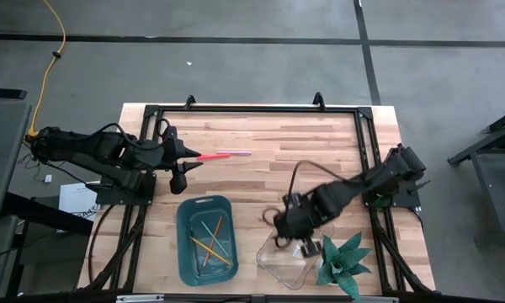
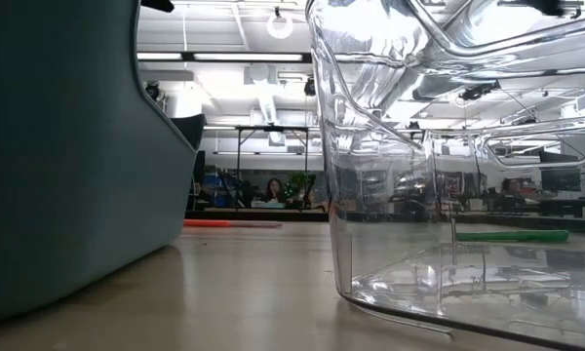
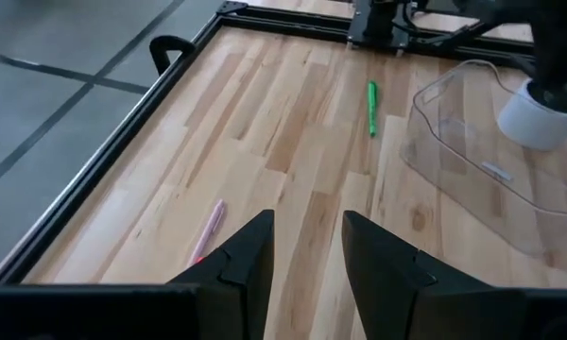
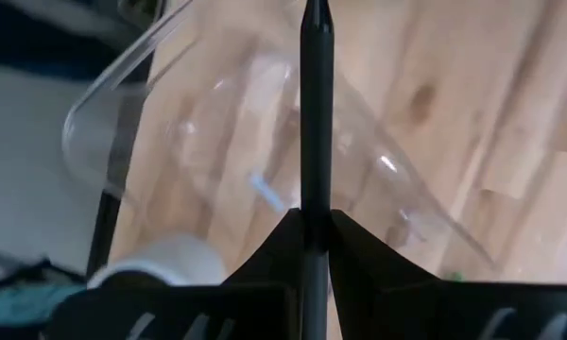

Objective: Sort pens & pencils
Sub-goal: Put the black pen into the transparent bin, then put the green pen into the transparent bin

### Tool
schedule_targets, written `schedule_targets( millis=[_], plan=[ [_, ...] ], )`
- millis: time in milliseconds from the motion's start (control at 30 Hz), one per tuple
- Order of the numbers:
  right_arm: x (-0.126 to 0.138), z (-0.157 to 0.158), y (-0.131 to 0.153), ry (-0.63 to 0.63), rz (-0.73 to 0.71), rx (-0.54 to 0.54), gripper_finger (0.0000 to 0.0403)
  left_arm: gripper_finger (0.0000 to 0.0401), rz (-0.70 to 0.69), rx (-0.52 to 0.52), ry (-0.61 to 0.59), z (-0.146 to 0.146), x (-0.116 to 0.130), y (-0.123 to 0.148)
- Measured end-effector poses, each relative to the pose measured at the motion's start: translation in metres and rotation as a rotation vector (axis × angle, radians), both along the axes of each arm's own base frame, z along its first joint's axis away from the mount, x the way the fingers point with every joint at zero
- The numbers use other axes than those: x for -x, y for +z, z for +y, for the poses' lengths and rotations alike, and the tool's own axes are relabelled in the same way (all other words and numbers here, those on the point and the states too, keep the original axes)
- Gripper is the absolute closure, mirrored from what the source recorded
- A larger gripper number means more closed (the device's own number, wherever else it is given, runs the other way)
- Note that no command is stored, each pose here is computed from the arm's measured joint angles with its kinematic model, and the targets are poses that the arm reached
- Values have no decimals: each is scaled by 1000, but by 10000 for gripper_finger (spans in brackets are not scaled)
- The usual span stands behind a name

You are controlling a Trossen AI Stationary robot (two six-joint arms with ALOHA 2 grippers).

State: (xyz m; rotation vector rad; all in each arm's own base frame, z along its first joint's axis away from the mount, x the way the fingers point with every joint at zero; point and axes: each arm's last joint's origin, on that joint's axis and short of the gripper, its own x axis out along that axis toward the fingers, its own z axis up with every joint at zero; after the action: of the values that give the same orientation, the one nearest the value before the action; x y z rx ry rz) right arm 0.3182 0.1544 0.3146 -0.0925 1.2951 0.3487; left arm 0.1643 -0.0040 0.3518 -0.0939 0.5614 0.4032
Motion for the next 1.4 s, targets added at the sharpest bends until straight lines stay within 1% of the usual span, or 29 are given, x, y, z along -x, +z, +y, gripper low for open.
schedule_targets(
  millis=[133,233,433,600,700,933,1033,1100,1200,1300,1400],
  plan=[
    [7,18,-10,85,42,51,387,288,-7,22,7,0,0,0],
    [7,26,-18,124,59,81,387,288,-14,39,18,0,0,0],
    [1,31,-31,144,89,101,387,288,-15,43,21,0,0,0],
    [-1,32,-34,140,93,101,383,288,-9,42,21,0,0,-1],
    [-1,32,-34,142,97,82,369,288,5,41,21,0,1,-2],
    [-2,33,-34,108,93,53,310,288,50,34,23,0,4,-5],
    [-3,33,-30,100,62,46,298,288,63,31,25,0,5,-6],
    [-2,31,-20,67,0,55,296,288,66,30,25,0,5,-6],
    [0,16,10,-43,-150,106,296,288,68,28,23,0,5,-6],
    [4,-19,40,-206,-272,129,296,288,73,17,15,0,5,-6],
    [7,-57,59,-339,-320,112,296,288,75,10,11,0,5,-6]
  ],
)
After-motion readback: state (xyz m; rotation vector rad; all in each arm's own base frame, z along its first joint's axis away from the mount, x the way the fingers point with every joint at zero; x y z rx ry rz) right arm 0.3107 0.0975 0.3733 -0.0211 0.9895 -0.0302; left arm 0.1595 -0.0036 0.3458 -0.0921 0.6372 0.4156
